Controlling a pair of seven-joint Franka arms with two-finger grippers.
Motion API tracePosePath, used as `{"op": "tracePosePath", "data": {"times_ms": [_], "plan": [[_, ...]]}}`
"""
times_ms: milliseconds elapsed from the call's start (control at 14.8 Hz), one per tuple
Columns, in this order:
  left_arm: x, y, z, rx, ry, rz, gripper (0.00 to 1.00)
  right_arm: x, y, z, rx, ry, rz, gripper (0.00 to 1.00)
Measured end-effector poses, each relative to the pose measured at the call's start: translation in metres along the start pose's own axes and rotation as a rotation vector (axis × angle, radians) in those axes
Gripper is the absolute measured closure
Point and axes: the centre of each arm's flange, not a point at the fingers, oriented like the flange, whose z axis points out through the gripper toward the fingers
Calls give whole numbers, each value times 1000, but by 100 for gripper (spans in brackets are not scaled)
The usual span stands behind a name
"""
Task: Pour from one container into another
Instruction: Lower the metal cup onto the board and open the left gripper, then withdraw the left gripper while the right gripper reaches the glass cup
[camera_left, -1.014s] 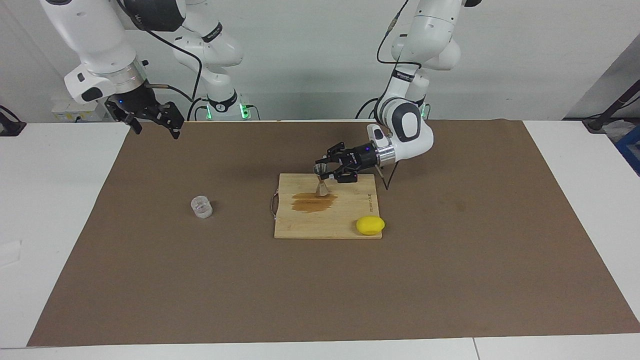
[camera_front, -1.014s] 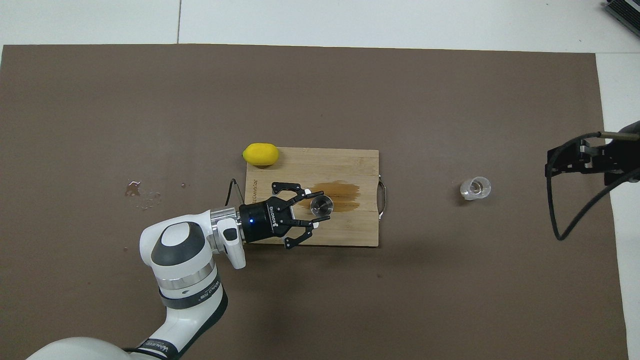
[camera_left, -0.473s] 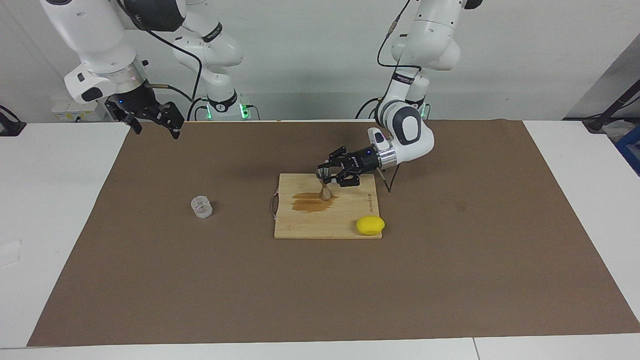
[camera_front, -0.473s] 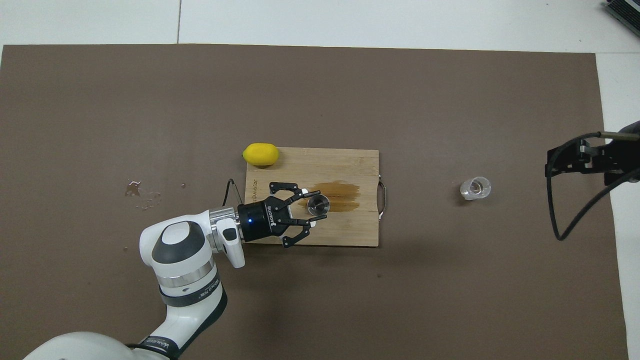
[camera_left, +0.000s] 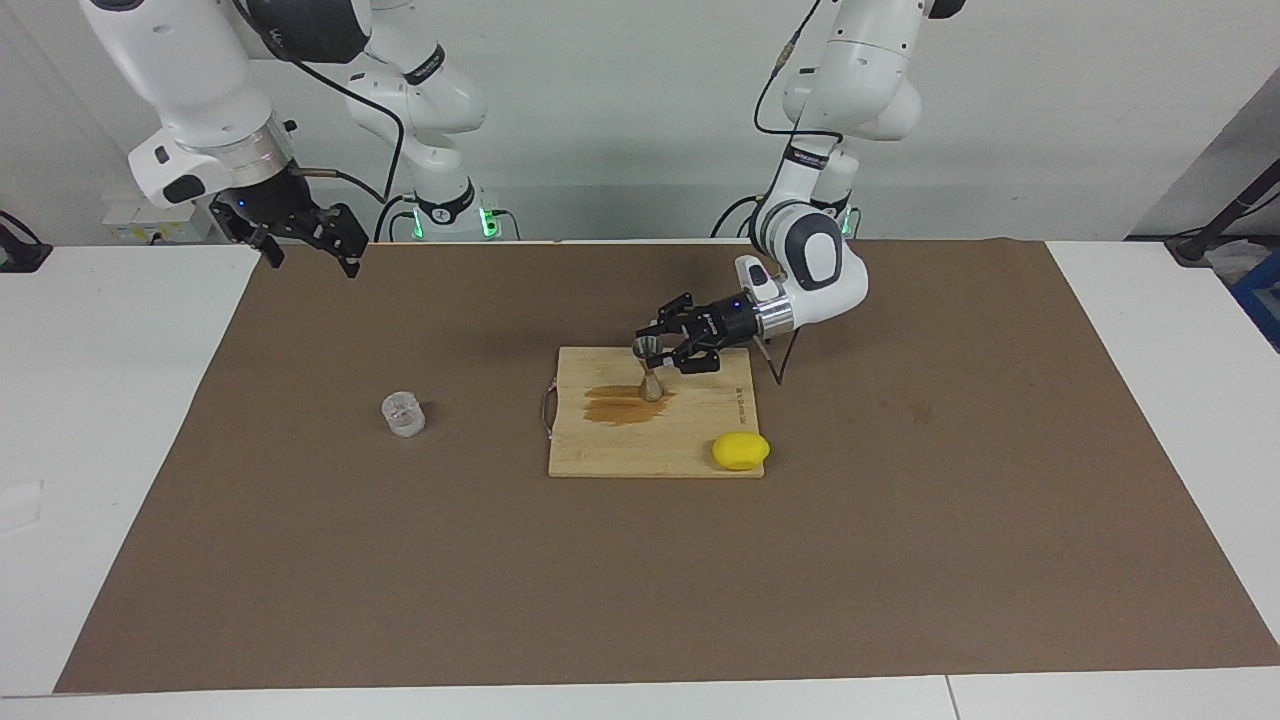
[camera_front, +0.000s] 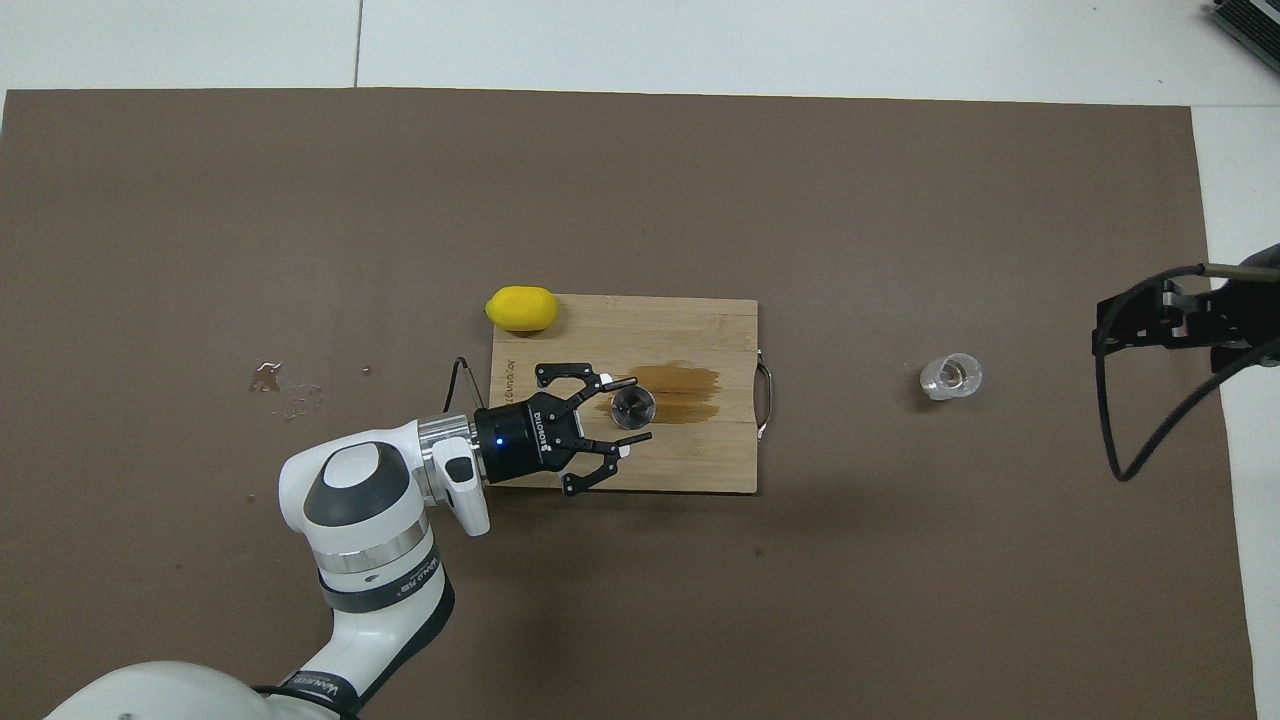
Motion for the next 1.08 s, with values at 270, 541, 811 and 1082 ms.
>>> {"op": "tracePosePath", "data": {"times_ms": [270,541,811,1082], "plan": [[-10,-8,-9,22,-12,-6,0,3,20,-3,5,13,37,4],[-14,-25,-30,45,-24,12,0,17,42,23,41,29,176,4],[-23,-52,-79,-16,-59,78,0,31,72,75,103,22,393,7],[-33,-65,-130,-107,-76,121,0,43,82,130,189,-32,616,8]]}}
